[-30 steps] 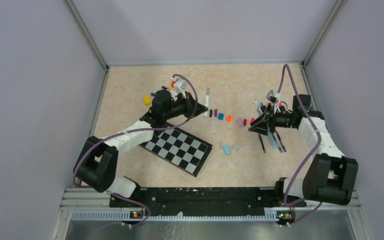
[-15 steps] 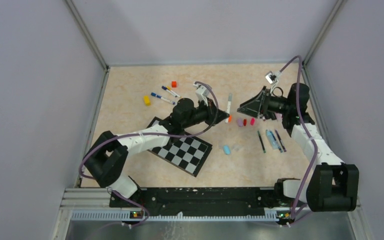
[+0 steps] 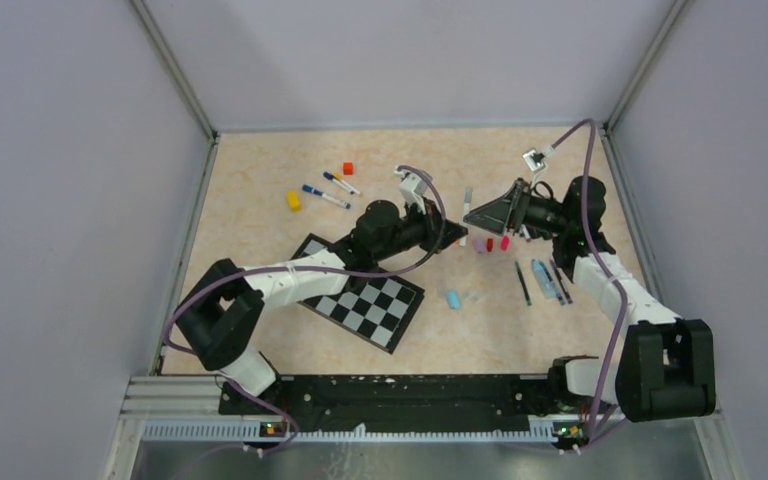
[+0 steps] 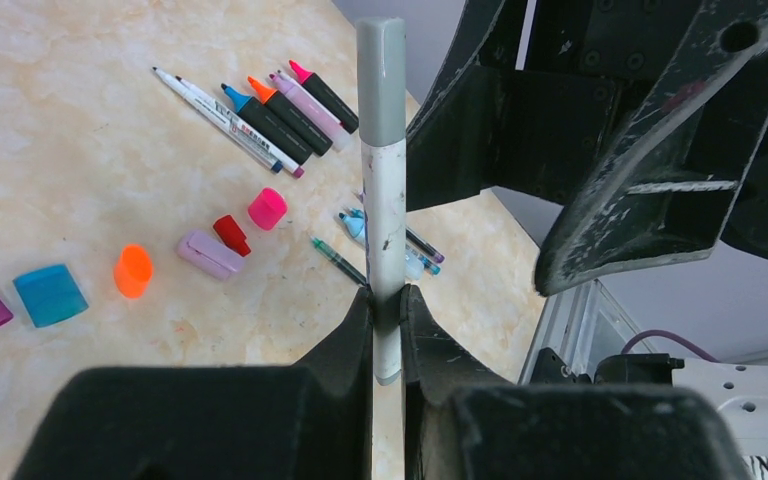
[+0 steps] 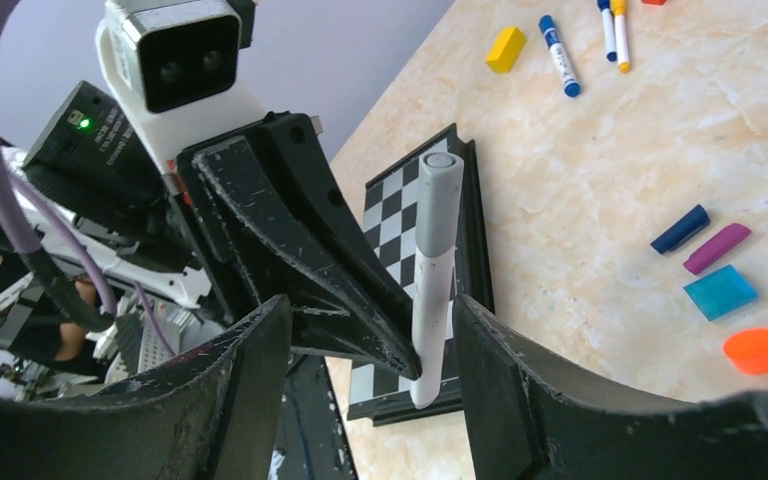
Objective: Open the pen caps
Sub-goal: Pick up the pen from the center of the board.
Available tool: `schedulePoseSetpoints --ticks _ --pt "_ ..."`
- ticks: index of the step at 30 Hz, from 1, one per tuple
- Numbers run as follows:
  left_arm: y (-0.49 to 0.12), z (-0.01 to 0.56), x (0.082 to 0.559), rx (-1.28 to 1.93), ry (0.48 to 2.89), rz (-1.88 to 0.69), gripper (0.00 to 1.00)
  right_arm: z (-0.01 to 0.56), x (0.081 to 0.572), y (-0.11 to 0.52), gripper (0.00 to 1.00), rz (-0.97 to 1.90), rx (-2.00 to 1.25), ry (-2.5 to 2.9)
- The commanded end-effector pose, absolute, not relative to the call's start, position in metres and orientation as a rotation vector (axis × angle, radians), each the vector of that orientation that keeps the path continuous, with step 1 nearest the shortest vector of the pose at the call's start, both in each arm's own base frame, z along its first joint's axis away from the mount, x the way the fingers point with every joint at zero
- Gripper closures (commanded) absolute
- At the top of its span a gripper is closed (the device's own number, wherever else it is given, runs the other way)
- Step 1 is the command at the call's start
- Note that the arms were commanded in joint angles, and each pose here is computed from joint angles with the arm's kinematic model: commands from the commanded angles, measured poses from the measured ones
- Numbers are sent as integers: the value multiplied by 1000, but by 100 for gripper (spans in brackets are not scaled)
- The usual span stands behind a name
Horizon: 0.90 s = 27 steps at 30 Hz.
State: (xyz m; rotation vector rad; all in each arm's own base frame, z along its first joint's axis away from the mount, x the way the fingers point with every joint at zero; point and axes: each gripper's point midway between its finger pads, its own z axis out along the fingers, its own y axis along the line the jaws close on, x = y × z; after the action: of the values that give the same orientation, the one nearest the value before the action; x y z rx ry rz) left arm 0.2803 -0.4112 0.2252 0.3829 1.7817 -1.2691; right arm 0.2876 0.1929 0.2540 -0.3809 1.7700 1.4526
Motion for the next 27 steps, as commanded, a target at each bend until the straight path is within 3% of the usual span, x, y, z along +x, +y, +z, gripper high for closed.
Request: schedulePoseSetpoints --ticks 1,9,13,17,19,21,27 --pt "-421 257 284 366 1678 -1309 100 247 294 197 42 1413 -360 1773" --pt "-424 261 280 364 1670 -1324 100 238 297 201 55 1402 -321 1798" --pt "-424 263 278 366 1664 -1326 100 235 296 203 71 1399 -335 1795" --pt "-424 264 277 367 1665 -1327 100 234 291 207 100 1400 -388 1779" --pt "-424 265 276 374 1660 -1324 98 233 290 207 100 1389 -409 1776" --pt "-421 267 274 402 1647 -1317 89 232 289 206 100 1368 -441 1773" --pt "-386 289 263 504 1495 -1188 40 231 280 206 100 1329 -581 1747"
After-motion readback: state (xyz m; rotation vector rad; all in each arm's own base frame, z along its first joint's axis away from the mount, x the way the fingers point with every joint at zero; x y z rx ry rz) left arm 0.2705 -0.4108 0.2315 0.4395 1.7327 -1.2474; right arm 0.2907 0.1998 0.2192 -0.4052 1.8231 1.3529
